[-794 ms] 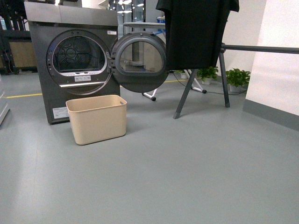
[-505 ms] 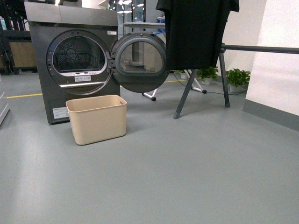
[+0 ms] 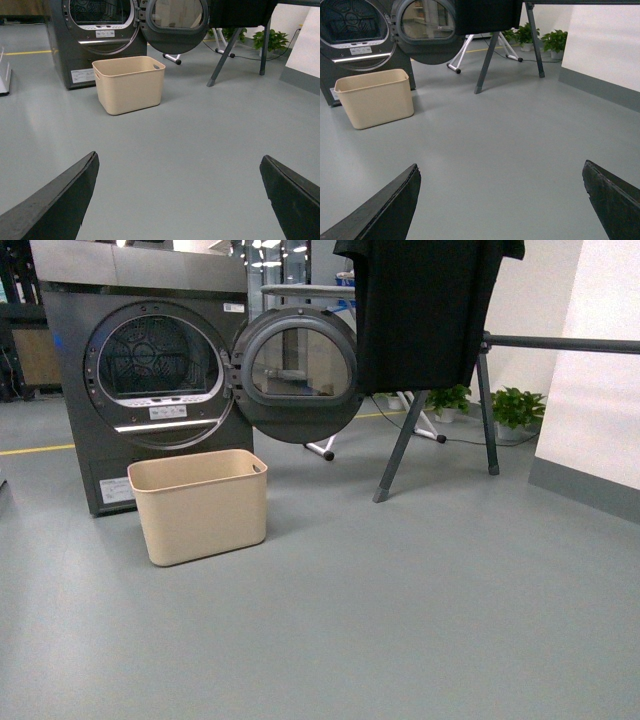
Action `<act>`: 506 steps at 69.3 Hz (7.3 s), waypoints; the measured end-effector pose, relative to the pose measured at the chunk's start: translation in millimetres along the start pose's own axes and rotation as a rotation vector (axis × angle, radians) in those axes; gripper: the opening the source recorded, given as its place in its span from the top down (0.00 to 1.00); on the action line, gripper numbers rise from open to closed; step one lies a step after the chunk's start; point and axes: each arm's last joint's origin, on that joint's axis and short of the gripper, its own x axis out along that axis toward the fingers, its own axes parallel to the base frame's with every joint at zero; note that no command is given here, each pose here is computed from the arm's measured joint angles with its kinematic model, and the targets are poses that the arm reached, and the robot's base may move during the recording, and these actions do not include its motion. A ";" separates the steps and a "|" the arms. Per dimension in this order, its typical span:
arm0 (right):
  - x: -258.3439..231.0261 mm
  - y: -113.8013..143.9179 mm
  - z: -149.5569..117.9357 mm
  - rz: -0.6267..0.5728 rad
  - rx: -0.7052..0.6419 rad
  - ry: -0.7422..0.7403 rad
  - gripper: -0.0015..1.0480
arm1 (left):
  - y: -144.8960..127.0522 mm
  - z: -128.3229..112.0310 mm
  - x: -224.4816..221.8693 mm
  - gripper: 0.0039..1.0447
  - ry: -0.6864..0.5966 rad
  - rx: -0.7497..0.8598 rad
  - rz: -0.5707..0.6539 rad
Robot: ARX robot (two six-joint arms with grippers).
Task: Move hamper under clothes hanger
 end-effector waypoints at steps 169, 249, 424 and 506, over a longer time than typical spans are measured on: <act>0.0 0.0 0.0 0.000 0.000 0.000 0.08 | 0.0 0.0 0.0 0.06 0.000 0.000 0.000; 0.9 0.2 0.8 0.096 0.038 0.088 0.08 | 3.6 2.3 4.4 0.06 0.277 -0.106 0.069; 329.7 114.0 -175.2 0.108 -0.192 1.029 0.13 | -17.3 -177.1 337.7 0.09 0.979 0.013 0.000; 325.2 112.7 -150.2 0.095 -0.145 0.980 0.97 | -25.1 -146.7 339.3 0.96 0.924 0.031 0.001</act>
